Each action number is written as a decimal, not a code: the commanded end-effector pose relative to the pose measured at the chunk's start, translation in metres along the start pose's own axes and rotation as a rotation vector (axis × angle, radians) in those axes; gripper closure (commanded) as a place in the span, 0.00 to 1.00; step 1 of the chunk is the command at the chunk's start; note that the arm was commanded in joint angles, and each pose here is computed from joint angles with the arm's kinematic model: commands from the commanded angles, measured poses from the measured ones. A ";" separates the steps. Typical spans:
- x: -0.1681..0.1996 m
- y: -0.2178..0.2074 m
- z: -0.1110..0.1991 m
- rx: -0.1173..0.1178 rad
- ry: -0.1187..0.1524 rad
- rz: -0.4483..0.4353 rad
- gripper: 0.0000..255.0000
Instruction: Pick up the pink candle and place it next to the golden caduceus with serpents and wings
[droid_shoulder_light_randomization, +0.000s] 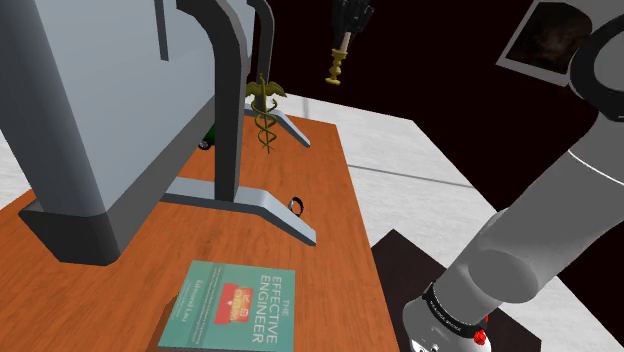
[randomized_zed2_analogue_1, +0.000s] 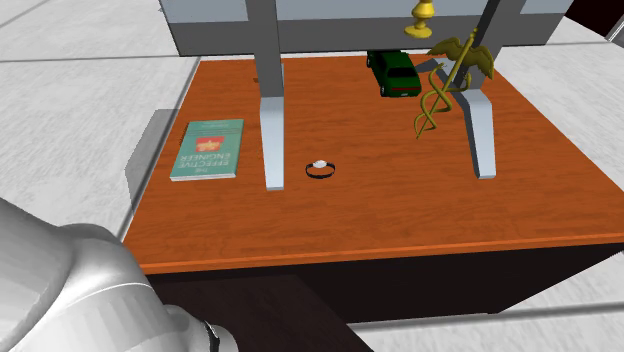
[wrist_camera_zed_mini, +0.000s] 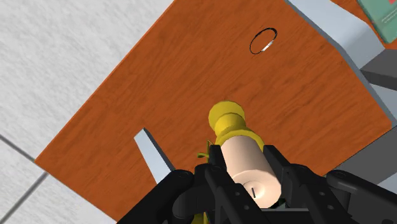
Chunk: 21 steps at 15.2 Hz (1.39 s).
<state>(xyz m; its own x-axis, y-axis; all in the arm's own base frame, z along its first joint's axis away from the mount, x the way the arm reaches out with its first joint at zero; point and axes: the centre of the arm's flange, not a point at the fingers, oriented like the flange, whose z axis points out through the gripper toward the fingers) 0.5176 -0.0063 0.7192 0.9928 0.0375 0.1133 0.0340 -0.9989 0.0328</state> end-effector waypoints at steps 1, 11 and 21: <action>0.025 0.016 0.005 0.000 0.000 0.000 1.00; 0.088 0.053 0.034 0.000 0.000 0.000 1.00; 0.082 0.052 0.087 0.000 0.000 0.000 1.00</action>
<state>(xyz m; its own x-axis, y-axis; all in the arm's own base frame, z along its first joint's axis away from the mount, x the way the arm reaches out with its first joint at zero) 0.6105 -0.0572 0.6491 0.9929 0.0377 0.1131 0.0341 -0.9989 0.0332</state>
